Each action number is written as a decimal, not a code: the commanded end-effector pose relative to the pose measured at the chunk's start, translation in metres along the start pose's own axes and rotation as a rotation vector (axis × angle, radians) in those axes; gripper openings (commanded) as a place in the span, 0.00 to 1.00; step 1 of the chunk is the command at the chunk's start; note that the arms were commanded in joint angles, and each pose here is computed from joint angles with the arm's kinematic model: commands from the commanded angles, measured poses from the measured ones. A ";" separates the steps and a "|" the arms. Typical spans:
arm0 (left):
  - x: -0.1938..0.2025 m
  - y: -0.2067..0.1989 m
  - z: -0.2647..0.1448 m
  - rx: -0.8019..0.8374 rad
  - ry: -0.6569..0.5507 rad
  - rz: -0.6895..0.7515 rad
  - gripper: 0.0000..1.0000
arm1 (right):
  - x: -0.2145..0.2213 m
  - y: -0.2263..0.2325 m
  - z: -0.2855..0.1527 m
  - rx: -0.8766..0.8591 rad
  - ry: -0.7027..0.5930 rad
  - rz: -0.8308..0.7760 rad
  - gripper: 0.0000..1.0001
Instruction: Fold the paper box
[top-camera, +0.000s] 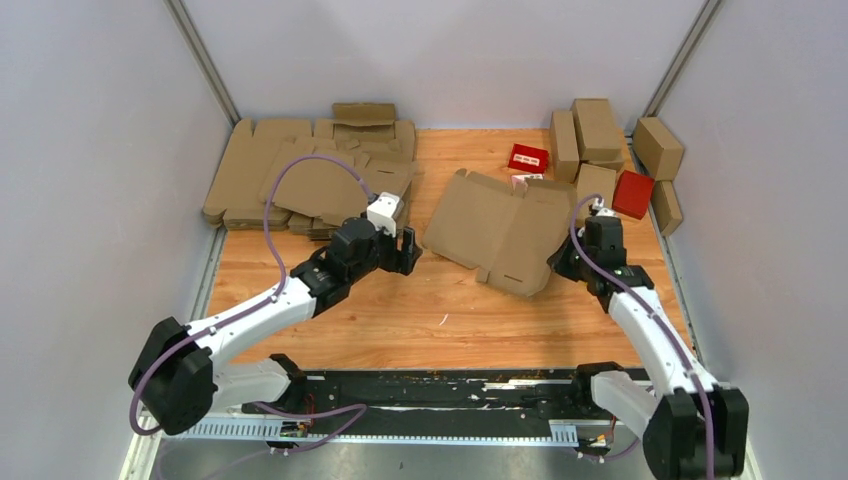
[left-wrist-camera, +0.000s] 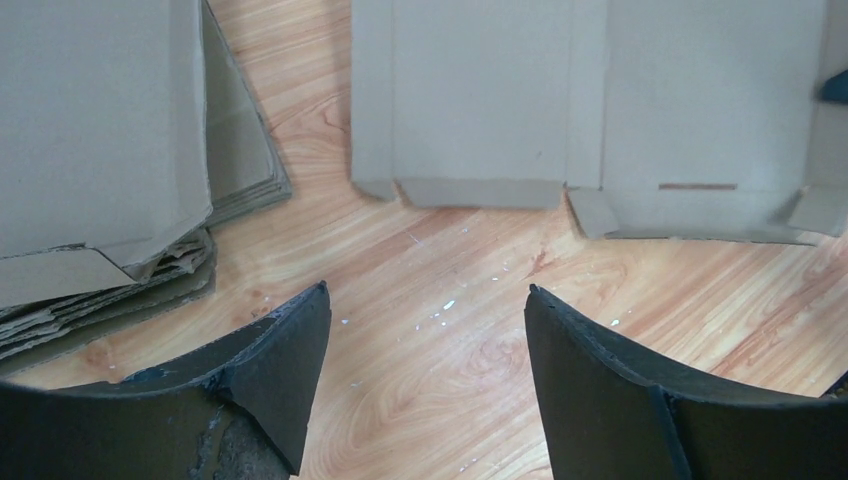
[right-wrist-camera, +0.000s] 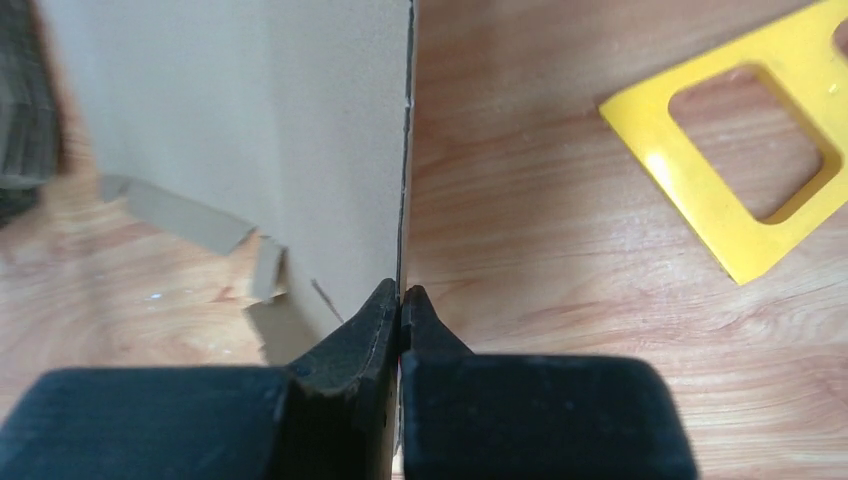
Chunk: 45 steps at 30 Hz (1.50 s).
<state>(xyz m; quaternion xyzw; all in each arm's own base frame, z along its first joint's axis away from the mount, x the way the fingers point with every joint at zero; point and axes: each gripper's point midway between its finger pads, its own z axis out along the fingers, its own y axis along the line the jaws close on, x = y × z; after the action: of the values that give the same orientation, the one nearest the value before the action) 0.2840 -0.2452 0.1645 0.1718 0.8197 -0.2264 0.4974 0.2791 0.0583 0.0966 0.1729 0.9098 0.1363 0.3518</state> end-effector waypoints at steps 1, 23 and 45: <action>-0.023 -0.005 -0.003 0.043 -0.105 -0.052 0.79 | -0.039 0.024 -0.044 -0.088 -0.146 -0.048 0.00; -0.046 0.017 -0.050 -0.011 -0.249 -0.143 1.00 | -0.053 0.150 -0.188 -0.809 -0.235 -0.257 0.00; -0.049 0.036 -0.012 0.279 -0.191 -0.418 1.00 | -0.012 0.147 -0.191 -0.891 -0.078 -0.251 0.00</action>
<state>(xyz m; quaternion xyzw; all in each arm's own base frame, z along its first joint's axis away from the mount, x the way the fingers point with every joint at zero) 0.3231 -0.1860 0.1611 0.0137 0.8201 -0.3095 0.4811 0.1951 0.1552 0.2854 -0.0839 0.7740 0.4410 0.4466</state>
